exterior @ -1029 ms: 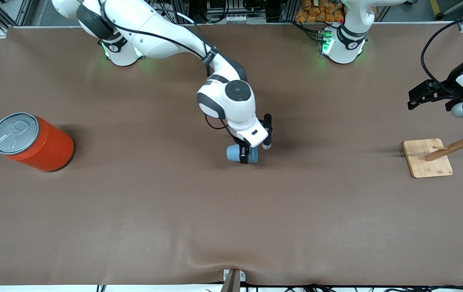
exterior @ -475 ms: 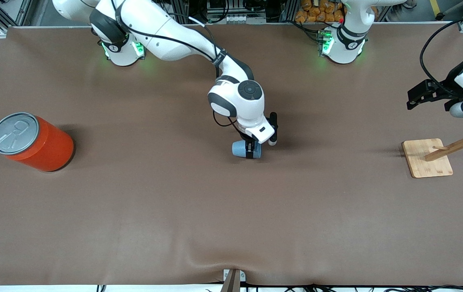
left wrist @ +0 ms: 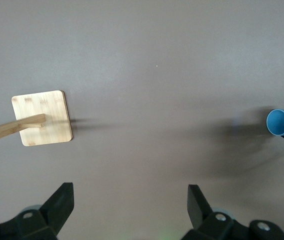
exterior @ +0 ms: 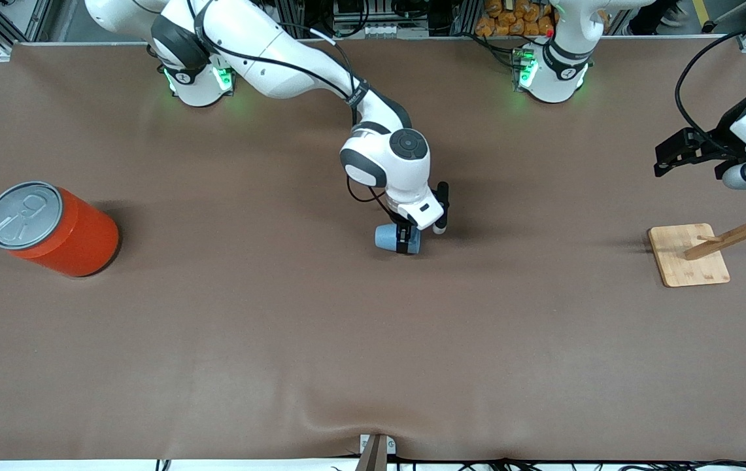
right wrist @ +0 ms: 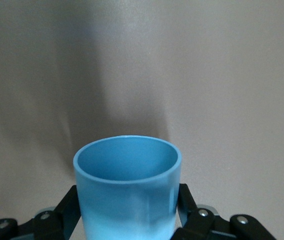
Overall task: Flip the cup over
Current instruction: 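Lower the held blue cup onto the table with the right gripper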
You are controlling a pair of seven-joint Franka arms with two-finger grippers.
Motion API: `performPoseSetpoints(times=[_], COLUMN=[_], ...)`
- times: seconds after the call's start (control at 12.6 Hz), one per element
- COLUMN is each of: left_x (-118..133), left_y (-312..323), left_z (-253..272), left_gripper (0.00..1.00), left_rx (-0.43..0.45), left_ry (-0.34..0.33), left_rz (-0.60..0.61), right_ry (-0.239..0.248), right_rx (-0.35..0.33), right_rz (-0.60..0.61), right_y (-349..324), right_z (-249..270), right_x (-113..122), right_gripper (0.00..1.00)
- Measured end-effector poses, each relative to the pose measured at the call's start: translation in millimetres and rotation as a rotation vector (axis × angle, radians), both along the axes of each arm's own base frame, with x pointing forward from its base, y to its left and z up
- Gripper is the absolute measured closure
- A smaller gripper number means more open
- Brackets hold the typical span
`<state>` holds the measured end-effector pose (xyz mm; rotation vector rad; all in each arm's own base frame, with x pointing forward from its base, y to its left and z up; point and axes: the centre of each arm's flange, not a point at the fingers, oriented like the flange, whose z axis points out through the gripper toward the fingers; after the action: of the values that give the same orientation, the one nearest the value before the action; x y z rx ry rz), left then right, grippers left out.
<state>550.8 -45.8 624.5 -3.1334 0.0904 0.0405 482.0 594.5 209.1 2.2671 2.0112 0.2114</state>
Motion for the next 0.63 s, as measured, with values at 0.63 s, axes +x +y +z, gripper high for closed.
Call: performPoseSetpoints(times=[0.63], left_x=[-0.3], left_y=[0.5], left_z=[-0.3], left_gripper=[0.00], left_rx=[0.000], left_ry=[0.003], left_rz=[0.001], right_ry=[-0.009], right_rx=[-0.003], right_rz=[-0.001], right_y=[-0.6], right_z=[1.3], right_x=[2.8], right_gripper=[0.00])
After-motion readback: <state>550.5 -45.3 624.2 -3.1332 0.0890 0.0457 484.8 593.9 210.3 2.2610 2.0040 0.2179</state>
